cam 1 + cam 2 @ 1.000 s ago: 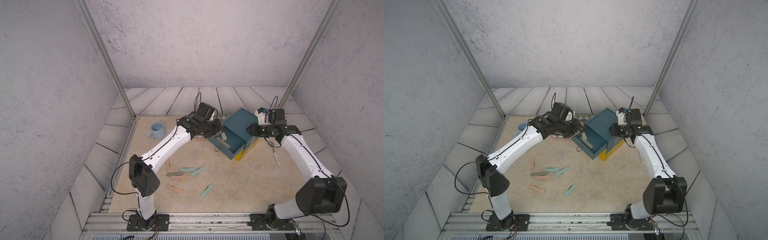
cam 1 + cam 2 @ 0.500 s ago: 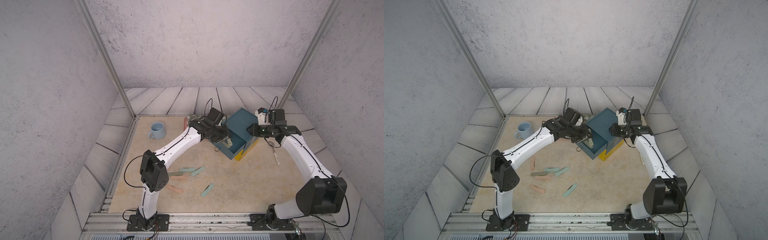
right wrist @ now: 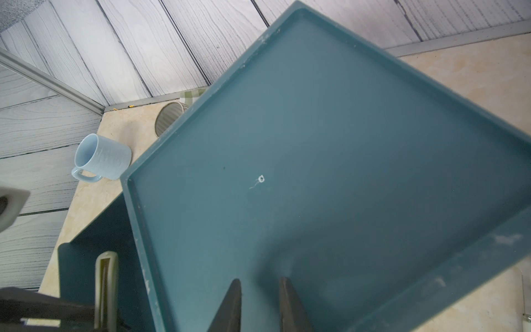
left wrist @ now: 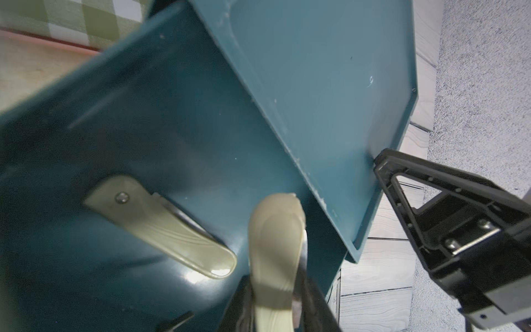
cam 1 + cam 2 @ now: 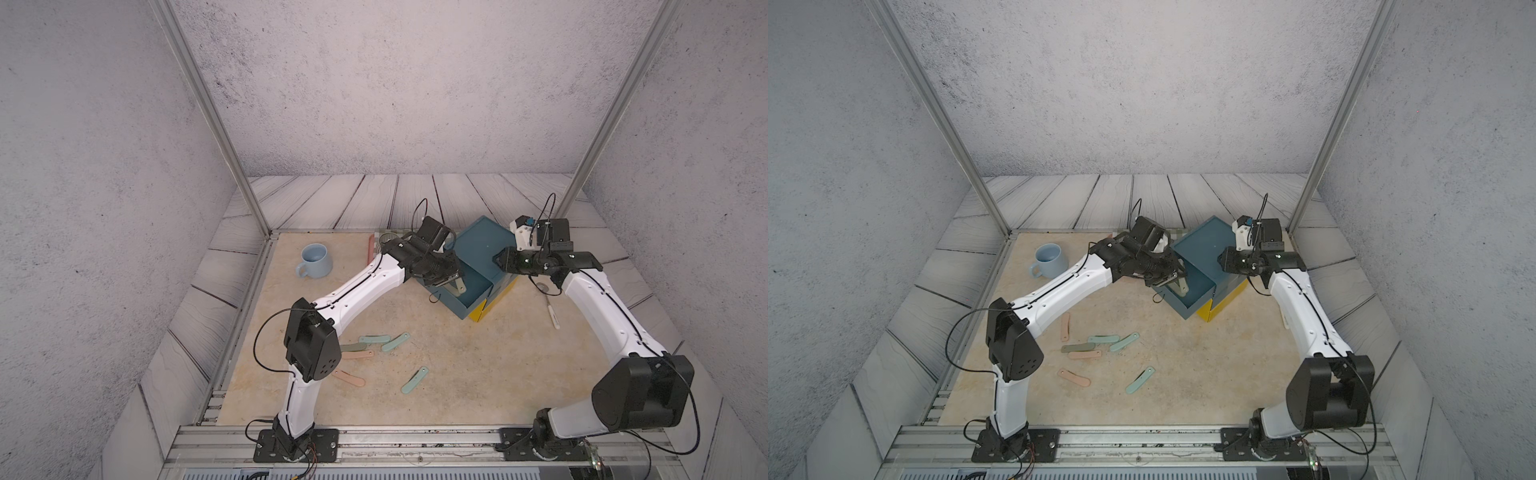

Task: Place the fruit knives into the drawer by color
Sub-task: Place the fruit knife in the drawer.

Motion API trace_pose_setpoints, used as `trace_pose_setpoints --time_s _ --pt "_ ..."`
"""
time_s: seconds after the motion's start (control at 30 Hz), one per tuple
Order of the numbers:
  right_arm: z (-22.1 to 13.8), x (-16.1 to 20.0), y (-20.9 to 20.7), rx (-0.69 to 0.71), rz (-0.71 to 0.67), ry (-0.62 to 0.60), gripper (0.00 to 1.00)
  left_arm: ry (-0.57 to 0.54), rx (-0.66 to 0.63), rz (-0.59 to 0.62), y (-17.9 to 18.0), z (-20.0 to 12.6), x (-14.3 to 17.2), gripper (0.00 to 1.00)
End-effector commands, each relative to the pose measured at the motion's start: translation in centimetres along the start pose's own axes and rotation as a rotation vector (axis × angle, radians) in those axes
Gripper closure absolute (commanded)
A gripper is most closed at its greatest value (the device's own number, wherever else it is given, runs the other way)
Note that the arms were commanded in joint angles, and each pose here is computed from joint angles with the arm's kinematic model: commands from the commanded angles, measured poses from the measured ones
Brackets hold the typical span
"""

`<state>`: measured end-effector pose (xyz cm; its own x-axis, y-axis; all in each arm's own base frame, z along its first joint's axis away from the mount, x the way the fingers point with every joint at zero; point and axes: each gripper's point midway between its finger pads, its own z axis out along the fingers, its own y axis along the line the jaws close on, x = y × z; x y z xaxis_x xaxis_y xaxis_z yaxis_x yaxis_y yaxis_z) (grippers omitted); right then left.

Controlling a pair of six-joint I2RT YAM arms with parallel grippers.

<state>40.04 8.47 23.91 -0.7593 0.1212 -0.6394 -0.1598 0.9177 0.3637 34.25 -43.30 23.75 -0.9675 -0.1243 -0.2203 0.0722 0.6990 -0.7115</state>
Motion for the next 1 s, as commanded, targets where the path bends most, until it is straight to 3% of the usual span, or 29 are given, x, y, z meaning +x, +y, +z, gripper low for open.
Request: trace_pose_setpoints --time_s 0.0,0.43,0.97 --pt "1.7 7.2 -2.7 0.091 0.102 0.265 0.74 0.013 -0.007 0.001 0.1 0.8 0.0 0.83" --pt "1.8 7.3 -2.7 0.089 0.103 0.268 0.73 0.015 -0.015 0.003 0.3 0.9 0.0 0.80" --pt "1.8 7.3 -2.7 0.088 0.103 0.269 0.73 -0.005 -0.002 0.031 -0.8 0.3 -0.6 0.65"
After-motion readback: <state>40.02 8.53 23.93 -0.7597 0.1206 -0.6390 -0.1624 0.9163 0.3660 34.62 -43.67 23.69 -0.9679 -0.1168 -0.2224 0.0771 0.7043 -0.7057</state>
